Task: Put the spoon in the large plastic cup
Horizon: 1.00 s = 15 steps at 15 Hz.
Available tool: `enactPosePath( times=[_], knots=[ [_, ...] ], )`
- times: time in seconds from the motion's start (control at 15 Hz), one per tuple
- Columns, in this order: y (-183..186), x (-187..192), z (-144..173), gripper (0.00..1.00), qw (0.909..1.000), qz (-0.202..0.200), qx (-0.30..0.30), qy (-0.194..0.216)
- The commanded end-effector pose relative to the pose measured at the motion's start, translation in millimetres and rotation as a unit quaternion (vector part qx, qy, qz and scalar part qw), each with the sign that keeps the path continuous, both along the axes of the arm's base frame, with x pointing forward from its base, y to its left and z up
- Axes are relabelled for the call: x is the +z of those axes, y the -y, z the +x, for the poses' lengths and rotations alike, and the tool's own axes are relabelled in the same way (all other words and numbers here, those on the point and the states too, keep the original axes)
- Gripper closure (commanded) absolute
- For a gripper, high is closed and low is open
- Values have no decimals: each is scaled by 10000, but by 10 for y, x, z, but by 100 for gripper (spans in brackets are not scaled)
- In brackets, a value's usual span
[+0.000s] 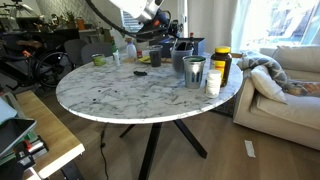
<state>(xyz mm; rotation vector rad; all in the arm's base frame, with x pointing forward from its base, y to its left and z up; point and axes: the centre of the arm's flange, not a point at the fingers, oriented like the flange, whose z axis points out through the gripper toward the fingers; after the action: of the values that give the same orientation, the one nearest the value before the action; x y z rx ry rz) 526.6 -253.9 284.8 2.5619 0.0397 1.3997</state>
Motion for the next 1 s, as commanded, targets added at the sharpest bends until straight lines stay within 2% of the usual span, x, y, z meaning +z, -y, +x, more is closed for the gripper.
enactPosePath(
  times=[0.0,0.27,0.67,0.93],
  knots=[
    [-208,-150,37,98,9999,-48,-23,136],
    [-248,85,47,98,9998,-87,1,201],
    [-90,236,186,98,9938,-56,-96,1105],
    [84,245,170,98,9935,-126,-167,1118]
  ],
)
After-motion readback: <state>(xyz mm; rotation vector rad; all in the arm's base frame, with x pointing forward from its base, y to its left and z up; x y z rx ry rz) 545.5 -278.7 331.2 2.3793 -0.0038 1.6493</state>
